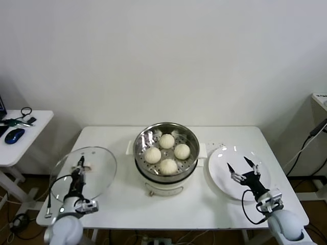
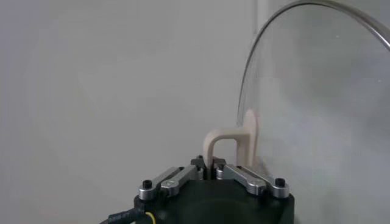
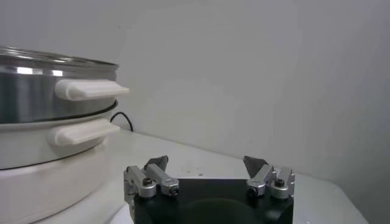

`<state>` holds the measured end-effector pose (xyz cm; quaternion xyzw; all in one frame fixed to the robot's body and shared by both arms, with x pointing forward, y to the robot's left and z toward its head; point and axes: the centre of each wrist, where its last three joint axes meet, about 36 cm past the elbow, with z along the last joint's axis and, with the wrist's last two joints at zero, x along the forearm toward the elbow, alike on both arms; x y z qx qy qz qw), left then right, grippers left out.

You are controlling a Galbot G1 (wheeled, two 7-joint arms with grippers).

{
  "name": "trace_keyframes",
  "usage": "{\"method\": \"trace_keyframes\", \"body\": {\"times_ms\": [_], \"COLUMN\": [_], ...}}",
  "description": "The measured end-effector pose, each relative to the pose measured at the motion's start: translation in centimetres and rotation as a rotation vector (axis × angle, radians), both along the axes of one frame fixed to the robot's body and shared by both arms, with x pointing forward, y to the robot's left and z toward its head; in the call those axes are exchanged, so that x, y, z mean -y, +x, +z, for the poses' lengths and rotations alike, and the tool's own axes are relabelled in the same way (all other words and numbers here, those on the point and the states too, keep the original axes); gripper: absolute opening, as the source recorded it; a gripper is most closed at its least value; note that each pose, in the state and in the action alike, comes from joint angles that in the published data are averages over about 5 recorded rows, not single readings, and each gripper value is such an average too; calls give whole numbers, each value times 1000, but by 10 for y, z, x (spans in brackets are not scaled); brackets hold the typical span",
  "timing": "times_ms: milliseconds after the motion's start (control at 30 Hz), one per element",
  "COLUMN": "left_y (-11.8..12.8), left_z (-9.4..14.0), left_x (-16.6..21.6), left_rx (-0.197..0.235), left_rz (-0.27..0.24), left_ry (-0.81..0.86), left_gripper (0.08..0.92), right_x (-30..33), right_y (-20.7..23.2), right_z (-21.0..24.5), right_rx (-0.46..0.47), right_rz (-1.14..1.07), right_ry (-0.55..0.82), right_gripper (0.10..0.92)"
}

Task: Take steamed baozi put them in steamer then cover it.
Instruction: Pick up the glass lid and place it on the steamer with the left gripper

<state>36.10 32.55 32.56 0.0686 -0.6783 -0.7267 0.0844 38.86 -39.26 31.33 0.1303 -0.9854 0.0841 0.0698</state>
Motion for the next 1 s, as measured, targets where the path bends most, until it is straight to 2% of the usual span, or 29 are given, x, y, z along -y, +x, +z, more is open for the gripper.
{"method": "trace_keyframes", "body": {"times_ms": [333, 500, 733, 1000], "left_y": [-22, -26, -20, -2], "left_z": [62, 89, 113, 129], "left_x": [23, 41, 76, 129], "left_rx": [111, 144, 145, 111], "left_rz": [20, 4, -40, -91], "left_ry": [20, 13, -2, -32], "left_gripper": [150, 150, 150, 150], "right_x": [3, 4, 5, 5], "right_y": [7, 13, 21, 23], "right_z": [-1, -2, -4, -7], "right_rx": [-7, -15, -19, -22], "right_rz": [7, 11, 13, 6], "right_ry": [-17, -29, -44, -56], "right_gripper": [823, 823, 823, 823]}}
